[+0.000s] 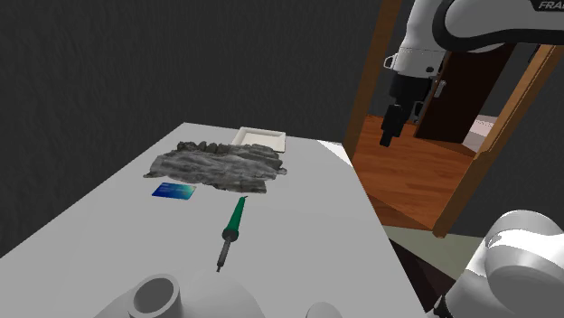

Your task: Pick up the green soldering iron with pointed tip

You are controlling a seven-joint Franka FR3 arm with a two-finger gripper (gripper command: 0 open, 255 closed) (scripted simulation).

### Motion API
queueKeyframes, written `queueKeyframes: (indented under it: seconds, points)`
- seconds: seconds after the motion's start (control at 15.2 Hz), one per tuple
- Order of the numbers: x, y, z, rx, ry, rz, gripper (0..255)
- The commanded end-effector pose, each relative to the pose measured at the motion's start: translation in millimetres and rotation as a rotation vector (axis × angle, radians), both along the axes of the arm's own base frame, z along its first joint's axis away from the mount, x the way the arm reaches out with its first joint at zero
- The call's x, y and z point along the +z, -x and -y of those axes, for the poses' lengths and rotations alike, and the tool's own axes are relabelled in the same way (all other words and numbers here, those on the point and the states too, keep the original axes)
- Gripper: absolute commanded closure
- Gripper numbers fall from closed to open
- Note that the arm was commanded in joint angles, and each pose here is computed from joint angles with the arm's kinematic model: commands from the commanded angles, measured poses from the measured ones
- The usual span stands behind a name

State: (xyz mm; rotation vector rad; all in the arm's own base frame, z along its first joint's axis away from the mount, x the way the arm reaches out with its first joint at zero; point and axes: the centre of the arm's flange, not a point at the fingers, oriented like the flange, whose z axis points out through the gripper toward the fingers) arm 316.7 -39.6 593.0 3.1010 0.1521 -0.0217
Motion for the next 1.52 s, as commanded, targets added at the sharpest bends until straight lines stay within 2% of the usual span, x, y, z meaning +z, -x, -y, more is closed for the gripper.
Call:
queueKeyframes:
  seconds: [0.0,0.73,1.45]
  points:
    - [0.0,0.0,0.0,0.000,0.000,0.000,0]
    - [-33.9,-7.6,-137.4,-0.204,-0.016,-0.038,0]
    - [-66.4,-41.8,-271.1,-0.409,-0.032,-0.076,0]
